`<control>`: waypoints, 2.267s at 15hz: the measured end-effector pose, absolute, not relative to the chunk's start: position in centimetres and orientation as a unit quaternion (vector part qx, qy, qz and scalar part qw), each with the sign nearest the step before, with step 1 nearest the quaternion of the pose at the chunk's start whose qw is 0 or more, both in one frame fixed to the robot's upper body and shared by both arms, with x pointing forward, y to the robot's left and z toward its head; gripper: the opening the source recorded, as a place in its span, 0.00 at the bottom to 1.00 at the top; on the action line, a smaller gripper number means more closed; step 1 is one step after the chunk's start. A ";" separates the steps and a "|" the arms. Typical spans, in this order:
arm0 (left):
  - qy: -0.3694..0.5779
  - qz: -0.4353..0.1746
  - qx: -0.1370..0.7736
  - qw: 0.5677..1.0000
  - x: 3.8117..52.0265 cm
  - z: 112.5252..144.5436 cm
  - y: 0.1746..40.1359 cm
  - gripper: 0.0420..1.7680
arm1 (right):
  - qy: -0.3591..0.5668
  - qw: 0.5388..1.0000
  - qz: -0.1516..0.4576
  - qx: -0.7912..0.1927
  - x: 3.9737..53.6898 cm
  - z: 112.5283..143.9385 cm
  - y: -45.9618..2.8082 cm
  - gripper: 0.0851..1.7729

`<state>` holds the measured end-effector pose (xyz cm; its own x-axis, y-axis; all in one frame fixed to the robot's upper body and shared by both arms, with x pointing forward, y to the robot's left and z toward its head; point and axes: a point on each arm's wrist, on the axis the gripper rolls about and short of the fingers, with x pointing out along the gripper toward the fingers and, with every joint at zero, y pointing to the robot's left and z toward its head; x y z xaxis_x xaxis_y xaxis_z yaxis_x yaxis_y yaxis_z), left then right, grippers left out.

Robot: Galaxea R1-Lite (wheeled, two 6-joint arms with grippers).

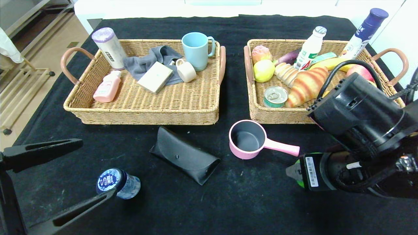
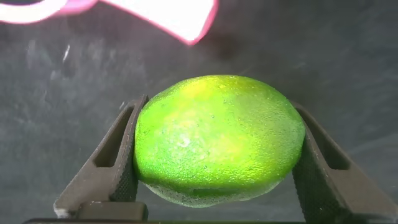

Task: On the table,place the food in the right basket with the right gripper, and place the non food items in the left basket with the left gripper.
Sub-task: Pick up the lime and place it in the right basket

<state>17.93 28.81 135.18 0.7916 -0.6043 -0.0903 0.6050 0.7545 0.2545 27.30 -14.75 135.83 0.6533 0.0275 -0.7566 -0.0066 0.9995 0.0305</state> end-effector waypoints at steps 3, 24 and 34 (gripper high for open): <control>0.001 -0.324 0.137 0.936 17.9 135.1 28.8 0.97 | 0.385 0.923 -0.009 0.003 27.8 136.7 -15.4 0.77; -0.011 -0.323 0.137 0.936 17.5 135.5 29.0 0.97 | 0.149 0.988 -0.007 0.042 37.1 143.1 -14.8 0.77; -0.014 -0.323 0.137 0.936 17.4 135.6 29.0 0.97 | 0.098 0.994 0.006 0.044 39.6 142.3 -13.0 0.77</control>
